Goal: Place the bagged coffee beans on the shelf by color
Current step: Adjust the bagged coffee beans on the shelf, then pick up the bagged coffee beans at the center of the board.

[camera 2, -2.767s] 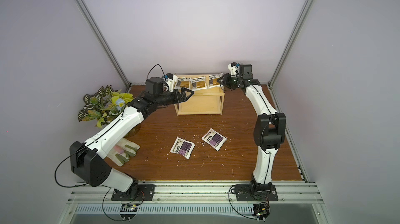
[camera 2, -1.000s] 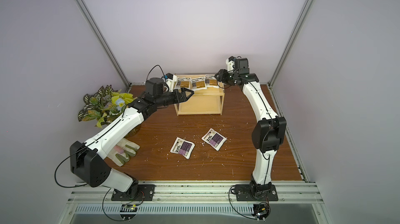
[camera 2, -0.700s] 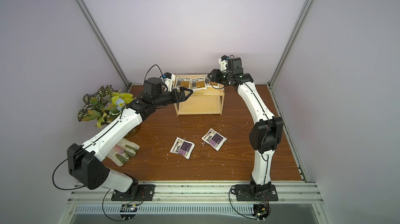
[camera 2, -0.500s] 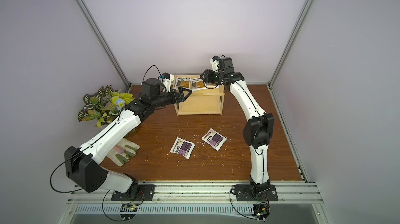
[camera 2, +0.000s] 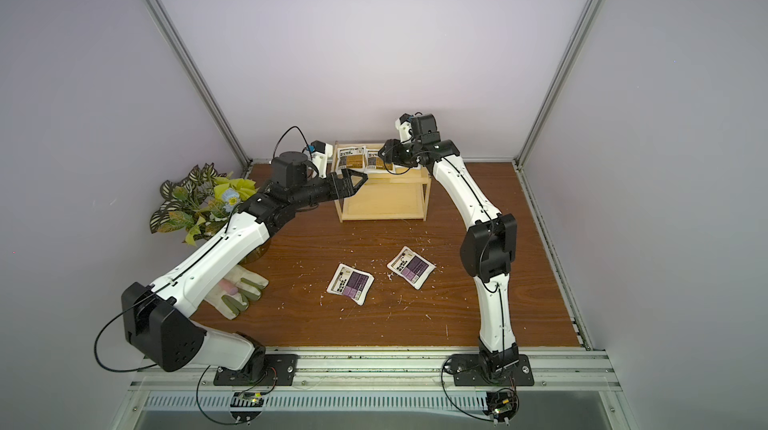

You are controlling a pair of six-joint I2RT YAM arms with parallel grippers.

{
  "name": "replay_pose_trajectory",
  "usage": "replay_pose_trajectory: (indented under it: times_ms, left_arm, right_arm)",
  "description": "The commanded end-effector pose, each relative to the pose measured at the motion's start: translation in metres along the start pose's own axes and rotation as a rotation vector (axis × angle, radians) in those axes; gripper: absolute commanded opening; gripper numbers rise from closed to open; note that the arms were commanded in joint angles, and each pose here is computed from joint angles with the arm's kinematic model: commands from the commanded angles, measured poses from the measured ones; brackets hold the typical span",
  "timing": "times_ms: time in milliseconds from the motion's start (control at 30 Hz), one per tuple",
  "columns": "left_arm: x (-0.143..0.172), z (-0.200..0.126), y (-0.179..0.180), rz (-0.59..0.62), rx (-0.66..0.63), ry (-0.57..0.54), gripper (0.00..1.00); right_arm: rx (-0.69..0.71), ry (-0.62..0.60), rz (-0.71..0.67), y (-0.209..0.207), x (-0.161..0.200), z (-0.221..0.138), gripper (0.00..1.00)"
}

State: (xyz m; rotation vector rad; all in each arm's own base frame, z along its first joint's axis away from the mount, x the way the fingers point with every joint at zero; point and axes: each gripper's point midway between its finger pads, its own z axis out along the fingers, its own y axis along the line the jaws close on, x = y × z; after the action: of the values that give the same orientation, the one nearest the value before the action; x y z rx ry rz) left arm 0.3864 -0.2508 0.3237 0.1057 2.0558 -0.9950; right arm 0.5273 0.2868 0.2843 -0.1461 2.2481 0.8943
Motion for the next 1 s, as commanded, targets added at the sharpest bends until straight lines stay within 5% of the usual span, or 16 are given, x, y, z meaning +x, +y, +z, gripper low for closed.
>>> replay_pose_trajectory:
  times_ms: [0, 267, 467, 967]
  left_arm:
    - [-0.009, -0.009, -0.004, 0.022, 0.006, -0.037, 1.0]
    - [-0.007, -0.016, -0.002, 0.03, -0.019, -0.045, 0.99]
    - [0.004, -0.031, 0.006, 0.03, -0.051, -0.047, 0.99]
    - [0.111, -0.067, 0.061, -0.073, -0.173, 0.082, 0.99]
  right_arm:
    - [-0.04, -0.09, -0.046, 0.03, -0.026, -0.04, 0.55]
    - [-0.099, -0.136, -0.055, 0.055, -0.031, -0.078, 0.55]
    - [-0.143, -0.143, -0.034, 0.061, -0.003, -0.106, 0.55]
    - [-0.071, 0.036, 0.098, 0.003, 0.169, -0.128, 0.55]
